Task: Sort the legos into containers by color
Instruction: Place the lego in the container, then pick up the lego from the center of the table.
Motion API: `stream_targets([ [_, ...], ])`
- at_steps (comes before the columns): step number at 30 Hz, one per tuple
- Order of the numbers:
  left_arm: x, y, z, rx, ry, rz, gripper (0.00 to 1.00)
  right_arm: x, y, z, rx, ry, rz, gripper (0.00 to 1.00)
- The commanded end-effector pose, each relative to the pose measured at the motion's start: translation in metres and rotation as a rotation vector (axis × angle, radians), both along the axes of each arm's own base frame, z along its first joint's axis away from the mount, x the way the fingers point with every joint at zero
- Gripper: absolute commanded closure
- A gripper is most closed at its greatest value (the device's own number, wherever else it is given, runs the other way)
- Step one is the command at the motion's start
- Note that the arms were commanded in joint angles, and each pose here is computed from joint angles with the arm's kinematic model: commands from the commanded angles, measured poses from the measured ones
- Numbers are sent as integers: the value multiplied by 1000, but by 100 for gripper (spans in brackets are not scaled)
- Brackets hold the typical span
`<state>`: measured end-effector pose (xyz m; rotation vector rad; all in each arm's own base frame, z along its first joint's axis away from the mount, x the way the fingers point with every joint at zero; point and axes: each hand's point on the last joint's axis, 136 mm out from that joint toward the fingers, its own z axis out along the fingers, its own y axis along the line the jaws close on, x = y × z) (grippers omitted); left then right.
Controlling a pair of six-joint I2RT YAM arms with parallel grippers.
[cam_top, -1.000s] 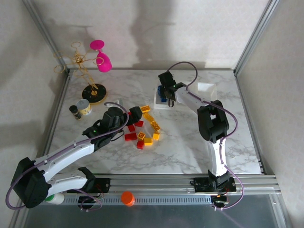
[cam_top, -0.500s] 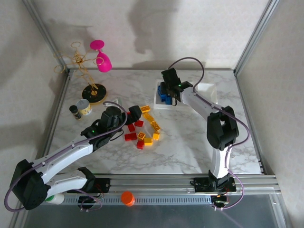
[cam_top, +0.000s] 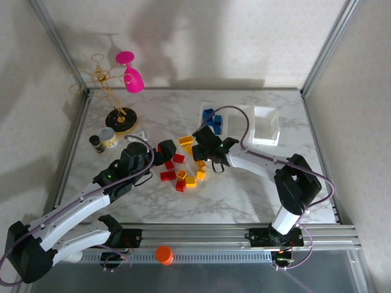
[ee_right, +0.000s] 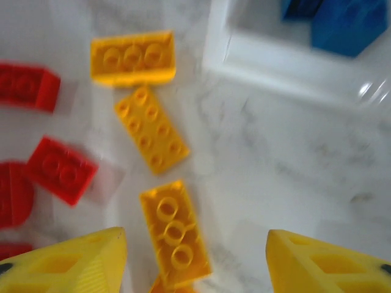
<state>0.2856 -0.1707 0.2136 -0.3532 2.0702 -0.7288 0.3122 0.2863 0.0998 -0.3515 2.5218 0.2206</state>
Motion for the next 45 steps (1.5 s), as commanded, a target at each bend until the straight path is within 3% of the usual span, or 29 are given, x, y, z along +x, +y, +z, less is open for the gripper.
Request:
stream_targets([
  [1, -10, 8, -19, 7, 57, 6, 1, -15, -4, -11, 14, 32, -26, 36],
  [15, -17, 19, -35, -19, 75, 54, 0, -8, 16, -50, -94, 73, 127, 27],
  [36, -16, 18, -34, -19, 72, 53, 0, 12, 19, -59, -100, 69, 115, 66],
  [45, -14, 8, -20, -51, 49, 12, 0, 19, -7, -19, -52, 18, 41, 67],
])
